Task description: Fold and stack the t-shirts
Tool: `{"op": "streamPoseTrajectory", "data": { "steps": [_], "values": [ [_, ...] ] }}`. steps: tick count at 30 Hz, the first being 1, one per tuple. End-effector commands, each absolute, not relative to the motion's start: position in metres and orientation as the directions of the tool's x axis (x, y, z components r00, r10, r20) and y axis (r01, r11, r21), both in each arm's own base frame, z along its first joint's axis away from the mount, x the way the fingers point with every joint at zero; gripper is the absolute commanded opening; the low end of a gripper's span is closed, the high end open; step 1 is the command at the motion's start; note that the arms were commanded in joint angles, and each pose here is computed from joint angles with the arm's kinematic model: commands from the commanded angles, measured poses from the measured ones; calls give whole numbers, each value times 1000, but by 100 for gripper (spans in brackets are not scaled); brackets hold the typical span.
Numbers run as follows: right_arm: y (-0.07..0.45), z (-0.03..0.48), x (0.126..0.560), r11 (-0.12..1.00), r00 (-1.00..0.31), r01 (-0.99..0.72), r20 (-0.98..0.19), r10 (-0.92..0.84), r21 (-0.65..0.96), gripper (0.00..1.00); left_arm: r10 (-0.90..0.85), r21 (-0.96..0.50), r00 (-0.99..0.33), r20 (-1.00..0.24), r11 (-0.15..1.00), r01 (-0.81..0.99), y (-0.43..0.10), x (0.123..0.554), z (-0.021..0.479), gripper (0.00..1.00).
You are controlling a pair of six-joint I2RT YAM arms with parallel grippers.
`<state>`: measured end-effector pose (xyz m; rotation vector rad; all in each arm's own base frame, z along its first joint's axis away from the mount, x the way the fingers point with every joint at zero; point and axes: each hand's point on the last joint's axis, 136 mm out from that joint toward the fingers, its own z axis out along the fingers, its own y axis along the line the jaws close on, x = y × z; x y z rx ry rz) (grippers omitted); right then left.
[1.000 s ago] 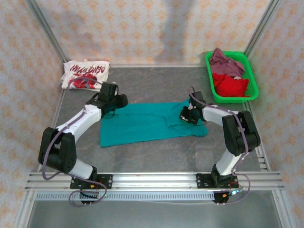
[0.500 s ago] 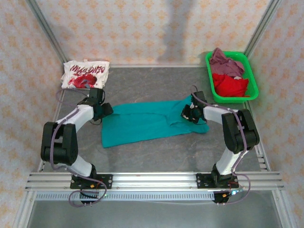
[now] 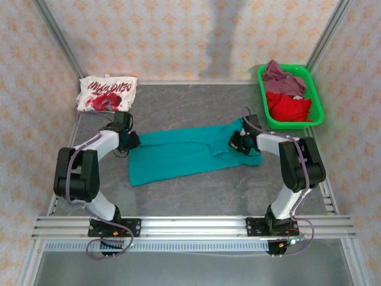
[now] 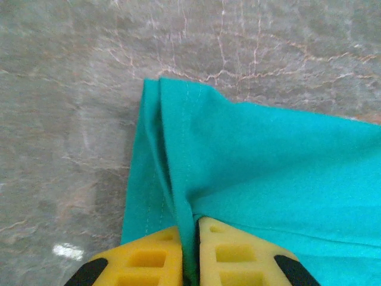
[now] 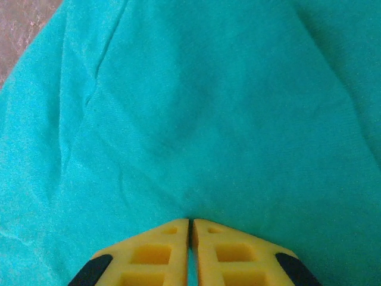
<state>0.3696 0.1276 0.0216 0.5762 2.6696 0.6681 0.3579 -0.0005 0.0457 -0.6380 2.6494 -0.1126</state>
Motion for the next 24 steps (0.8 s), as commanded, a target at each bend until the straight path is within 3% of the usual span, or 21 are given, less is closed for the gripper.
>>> {"op": "streamPoseTrajectory", "data": {
  "steps": [1,7,10,18,24],
  "values": [
    [97,-11,348,821,-846,419,-161,508,387,11,-432,-98,-806,-404,897,-432,15,352,66,12],
    [91,-15,347,812,-834,450,-149,531,370,10,-429,-87,-818,-382,898,-430,15,338,67,12],
    [92,-17,347,808,-833,460,-137,537,370,9,-426,-116,-828,-364,903,-413,8,331,71,5],
    [92,-20,350,800,-826,479,-122,550,361,9,-377,-176,-856,-354,926,-335,-17,307,92,5],
    [92,-21,350,798,-825,486,-114,553,357,9,-379,-149,-877,-295,925,-349,-24,280,73,3]
  ]
}}
